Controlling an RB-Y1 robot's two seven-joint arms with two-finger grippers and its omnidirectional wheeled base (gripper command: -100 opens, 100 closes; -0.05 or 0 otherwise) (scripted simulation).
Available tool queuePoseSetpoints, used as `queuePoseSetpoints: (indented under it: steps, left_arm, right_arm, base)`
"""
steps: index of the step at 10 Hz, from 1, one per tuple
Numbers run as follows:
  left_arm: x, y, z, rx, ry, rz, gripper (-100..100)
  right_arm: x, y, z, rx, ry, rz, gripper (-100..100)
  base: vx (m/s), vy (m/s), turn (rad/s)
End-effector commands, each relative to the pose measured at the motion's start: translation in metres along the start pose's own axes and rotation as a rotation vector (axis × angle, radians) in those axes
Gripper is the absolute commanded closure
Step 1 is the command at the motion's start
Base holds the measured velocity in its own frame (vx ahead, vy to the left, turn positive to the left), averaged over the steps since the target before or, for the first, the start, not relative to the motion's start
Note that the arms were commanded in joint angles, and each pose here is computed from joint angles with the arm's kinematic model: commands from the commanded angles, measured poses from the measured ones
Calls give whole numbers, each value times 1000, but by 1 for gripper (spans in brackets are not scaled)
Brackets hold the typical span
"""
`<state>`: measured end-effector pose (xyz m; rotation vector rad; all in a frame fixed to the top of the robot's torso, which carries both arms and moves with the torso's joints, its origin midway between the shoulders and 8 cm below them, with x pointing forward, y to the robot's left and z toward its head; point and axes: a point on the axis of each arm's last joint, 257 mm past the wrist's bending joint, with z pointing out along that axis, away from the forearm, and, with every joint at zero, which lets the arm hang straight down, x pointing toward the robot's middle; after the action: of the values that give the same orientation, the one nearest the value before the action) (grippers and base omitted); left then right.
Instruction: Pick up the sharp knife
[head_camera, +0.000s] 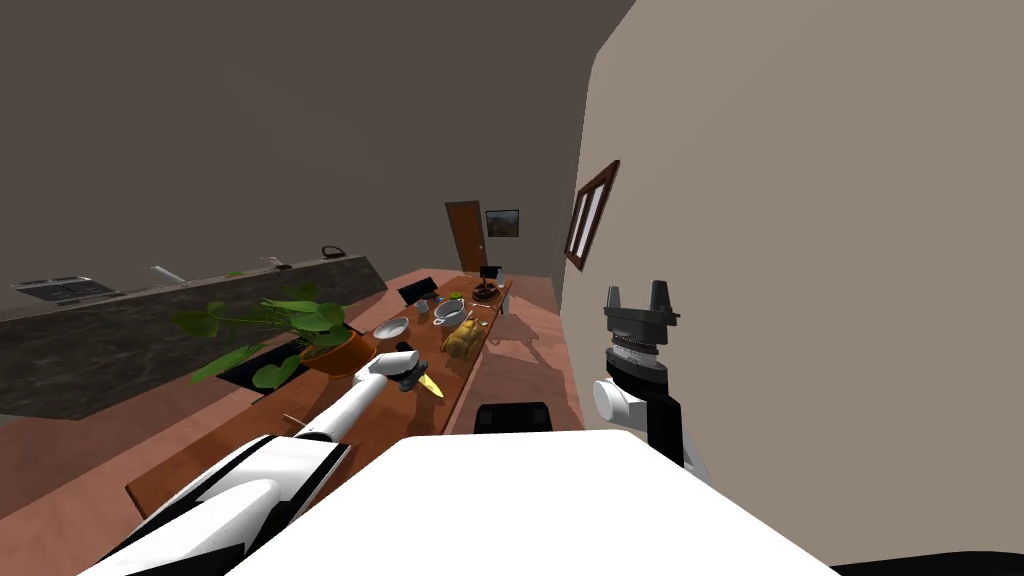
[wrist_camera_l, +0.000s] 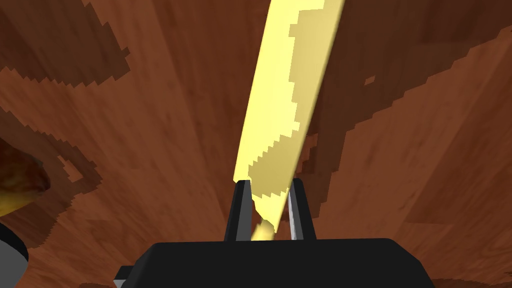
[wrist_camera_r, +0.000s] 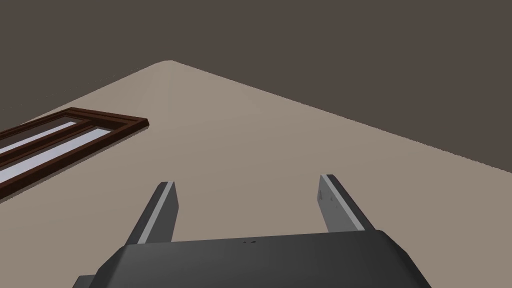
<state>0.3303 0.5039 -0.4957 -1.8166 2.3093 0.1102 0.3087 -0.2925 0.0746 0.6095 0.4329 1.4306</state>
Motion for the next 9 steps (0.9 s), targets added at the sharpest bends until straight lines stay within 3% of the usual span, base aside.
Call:
queuePoseSetpoints:
  steps: [1,9]
  left_arm:
    - [0,0,0,0,2,25,100]
    - [-16,-8,-3,30,14,150,100]
  right_arm:
    - [0,0,0,0,0,0,0]
    - [0,0,0,0,0,0,0]
  base:
    - [35,-43,0]
    - [71,-63,168]
